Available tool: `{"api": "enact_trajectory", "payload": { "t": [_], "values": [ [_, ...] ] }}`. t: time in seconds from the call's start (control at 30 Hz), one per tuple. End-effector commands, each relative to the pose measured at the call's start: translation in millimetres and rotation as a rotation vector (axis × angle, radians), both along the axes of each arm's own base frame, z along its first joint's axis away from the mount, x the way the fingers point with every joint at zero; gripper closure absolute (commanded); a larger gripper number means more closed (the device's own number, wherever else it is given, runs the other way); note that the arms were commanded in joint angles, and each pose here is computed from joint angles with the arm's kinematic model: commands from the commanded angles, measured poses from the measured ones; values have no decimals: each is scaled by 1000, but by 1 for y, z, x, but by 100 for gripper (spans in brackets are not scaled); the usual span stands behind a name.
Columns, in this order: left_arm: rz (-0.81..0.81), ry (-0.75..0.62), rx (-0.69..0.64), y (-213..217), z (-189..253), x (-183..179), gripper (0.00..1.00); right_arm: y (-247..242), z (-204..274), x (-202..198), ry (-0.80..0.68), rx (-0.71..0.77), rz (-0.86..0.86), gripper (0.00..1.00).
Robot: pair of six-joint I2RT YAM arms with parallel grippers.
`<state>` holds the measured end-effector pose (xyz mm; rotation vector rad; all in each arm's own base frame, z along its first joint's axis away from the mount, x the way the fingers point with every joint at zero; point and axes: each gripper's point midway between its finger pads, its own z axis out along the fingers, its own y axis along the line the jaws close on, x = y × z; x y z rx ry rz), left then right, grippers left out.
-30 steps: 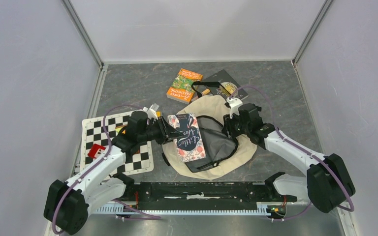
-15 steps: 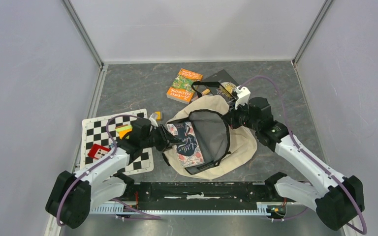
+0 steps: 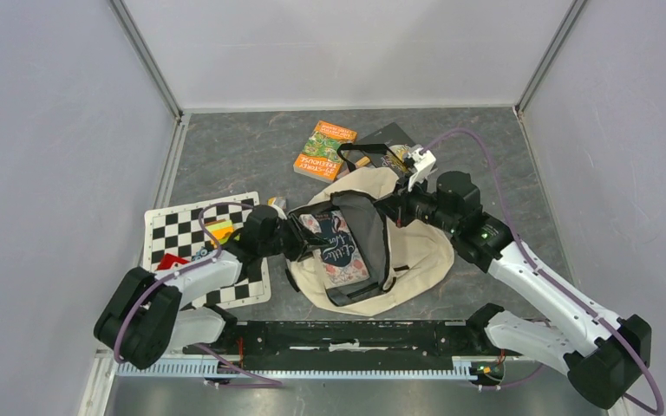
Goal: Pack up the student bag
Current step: Place the book in the student bag.
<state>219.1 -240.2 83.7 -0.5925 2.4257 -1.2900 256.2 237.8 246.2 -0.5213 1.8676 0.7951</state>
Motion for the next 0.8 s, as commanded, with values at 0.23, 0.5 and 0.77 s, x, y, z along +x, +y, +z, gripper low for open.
{"api": "enact_trajectory", "payload": {
  "t": [0.23, 0.5, 0.77],
  "values": [
    [40, -186, -287, -49, 87, 47, 98, 32, 47, -6, -111, 93, 44, 100],
    [44, -214, -338, -66, 93, 56, 98, 45, 32, -13, -85, 70, 63, 100],
    [3, -250, -326, -97, 71, 57, 98, 55, 27, -20, -76, 75, 77, 100]
  ]
}}
